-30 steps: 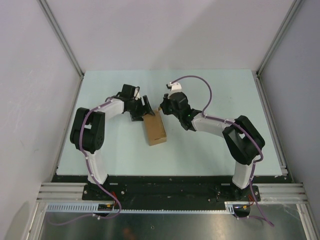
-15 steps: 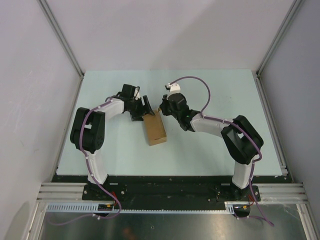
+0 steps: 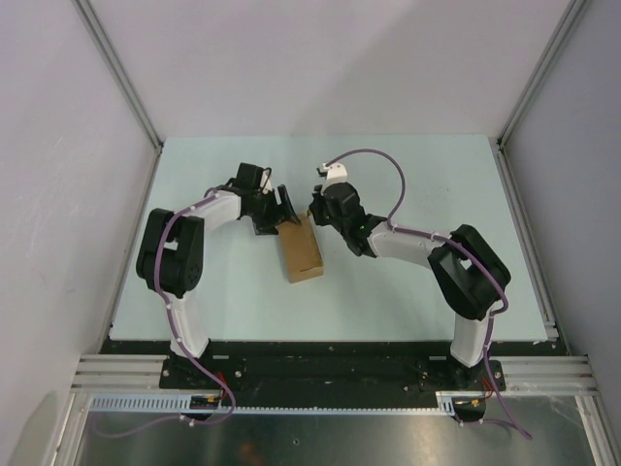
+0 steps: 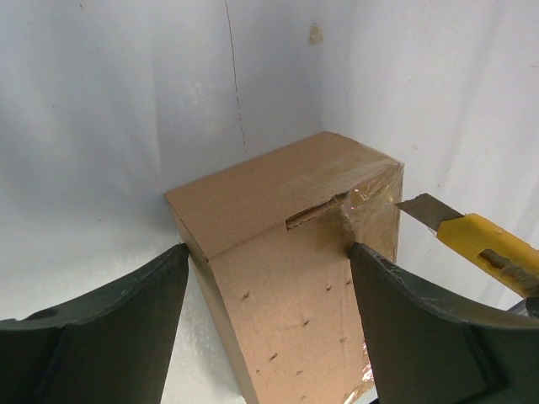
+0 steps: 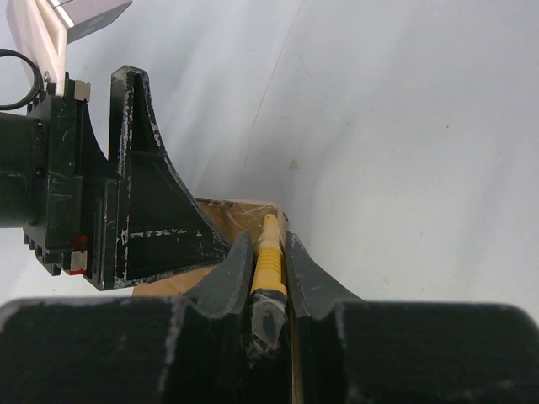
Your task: Unpack the express box
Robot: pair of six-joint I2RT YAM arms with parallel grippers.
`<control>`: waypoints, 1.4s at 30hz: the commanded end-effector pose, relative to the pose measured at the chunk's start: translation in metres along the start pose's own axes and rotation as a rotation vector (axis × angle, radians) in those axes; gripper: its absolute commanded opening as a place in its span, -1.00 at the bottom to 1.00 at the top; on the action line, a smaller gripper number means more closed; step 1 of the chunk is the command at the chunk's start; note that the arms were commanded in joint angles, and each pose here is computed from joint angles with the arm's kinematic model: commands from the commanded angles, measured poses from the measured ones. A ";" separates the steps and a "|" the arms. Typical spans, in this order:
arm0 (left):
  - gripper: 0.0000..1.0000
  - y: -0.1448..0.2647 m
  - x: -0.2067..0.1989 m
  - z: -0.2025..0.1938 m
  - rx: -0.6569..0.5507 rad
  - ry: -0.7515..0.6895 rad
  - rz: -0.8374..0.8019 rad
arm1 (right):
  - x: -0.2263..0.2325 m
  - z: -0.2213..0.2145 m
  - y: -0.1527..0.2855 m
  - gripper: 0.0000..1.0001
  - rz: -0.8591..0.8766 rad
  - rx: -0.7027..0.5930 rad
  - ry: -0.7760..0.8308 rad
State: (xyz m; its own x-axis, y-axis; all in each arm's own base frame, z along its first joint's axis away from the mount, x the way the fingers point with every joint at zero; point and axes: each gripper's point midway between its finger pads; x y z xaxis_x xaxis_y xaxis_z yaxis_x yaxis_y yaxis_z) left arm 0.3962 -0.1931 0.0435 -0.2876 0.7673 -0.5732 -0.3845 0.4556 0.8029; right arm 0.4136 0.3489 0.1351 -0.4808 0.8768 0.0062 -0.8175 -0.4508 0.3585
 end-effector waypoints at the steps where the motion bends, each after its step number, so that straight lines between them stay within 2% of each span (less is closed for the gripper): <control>1: 0.60 -0.006 0.027 0.002 -0.013 -0.042 0.118 | -0.002 0.027 0.003 -1.00 -0.030 -0.055 0.017; 16: 0.61 -0.008 0.030 0.002 -0.010 -0.048 0.133 | -0.002 0.051 0.016 -1.00 -0.041 -0.111 0.024; 22: 0.61 -0.007 0.031 0.001 -0.010 -0.051 0.135 | 0.001 0.041 0.011 -1.00 -0.026 -0.087 0.027; 42: 0.62 -0.009 0.031 -0.002 0.005 -0.037 0.129 | 0.005 0.047 0.018 -1.00 -0.052 -0.103 0.039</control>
State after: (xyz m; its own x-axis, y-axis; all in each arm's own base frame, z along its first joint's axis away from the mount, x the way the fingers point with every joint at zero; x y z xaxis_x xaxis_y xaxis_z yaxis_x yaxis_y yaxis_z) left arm 0.3971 -0.1920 0.0435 -0.2751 0.7780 -0.5648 -0.3818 0.4508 0.8069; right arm 0.4050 0.3520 0.1391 -0.4800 0.8756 -0.0539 -0.8279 -0.4319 0.3578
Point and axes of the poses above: each gripper's point midway between its finger pads, its own y axis back along the fingers, its own x axis along the line the jaws close on, z = x × y, and after that the axes turned 13 degrees about y, right-handed
